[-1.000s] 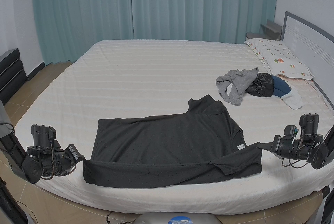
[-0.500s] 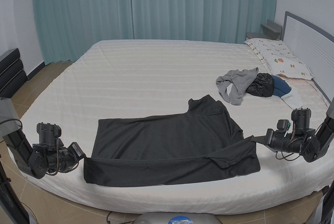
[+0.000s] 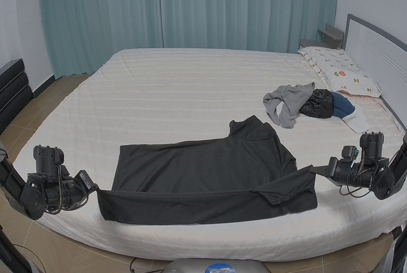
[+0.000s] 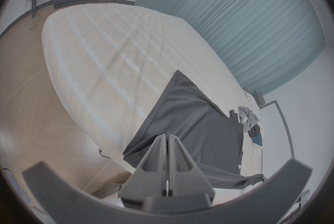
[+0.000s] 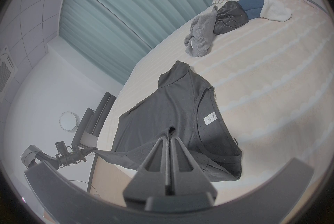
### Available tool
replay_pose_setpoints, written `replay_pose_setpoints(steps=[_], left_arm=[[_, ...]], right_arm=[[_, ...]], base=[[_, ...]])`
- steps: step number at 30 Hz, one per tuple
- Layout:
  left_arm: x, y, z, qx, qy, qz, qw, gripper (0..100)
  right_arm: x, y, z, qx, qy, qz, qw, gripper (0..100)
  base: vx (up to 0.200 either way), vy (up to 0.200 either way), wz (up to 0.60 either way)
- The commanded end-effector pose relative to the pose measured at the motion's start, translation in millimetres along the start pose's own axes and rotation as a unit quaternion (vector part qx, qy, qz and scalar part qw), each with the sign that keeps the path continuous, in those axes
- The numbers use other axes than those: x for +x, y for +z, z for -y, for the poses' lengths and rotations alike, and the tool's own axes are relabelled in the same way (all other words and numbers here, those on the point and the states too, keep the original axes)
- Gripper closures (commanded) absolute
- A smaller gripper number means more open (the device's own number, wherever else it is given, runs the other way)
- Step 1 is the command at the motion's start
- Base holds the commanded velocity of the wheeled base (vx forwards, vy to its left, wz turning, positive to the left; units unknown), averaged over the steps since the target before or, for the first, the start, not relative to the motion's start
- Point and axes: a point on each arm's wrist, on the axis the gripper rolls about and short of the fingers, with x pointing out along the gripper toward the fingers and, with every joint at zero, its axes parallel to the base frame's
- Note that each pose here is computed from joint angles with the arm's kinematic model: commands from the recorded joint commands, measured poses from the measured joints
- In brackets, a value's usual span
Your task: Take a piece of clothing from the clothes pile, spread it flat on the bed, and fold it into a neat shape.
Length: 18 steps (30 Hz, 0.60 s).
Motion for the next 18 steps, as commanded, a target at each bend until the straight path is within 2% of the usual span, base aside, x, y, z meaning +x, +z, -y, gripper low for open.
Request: replay_pose_setpoints(steps=[1,10,18], left_arm=[[-12,3,6,0.004,-0.015,0.014,0.9998,100],[-6,2,5,0.003,-0.010,0.005,0.9999,100],[29,4,-1,-0.003,0.016,-0.022,0.9996,100]], right_arm=[[0,2,-1,-0.003,0.002,0.003,1.0000,100],[2,2,0,-0.002,0.001,0.002,1.0000,100],[15,6,7,0.002,-0.003,-0.003,1.0000,100]], base=[[0.000,0.000,0.00],[0.000,0.000,0.00],[0.000,0.000,0.00]])
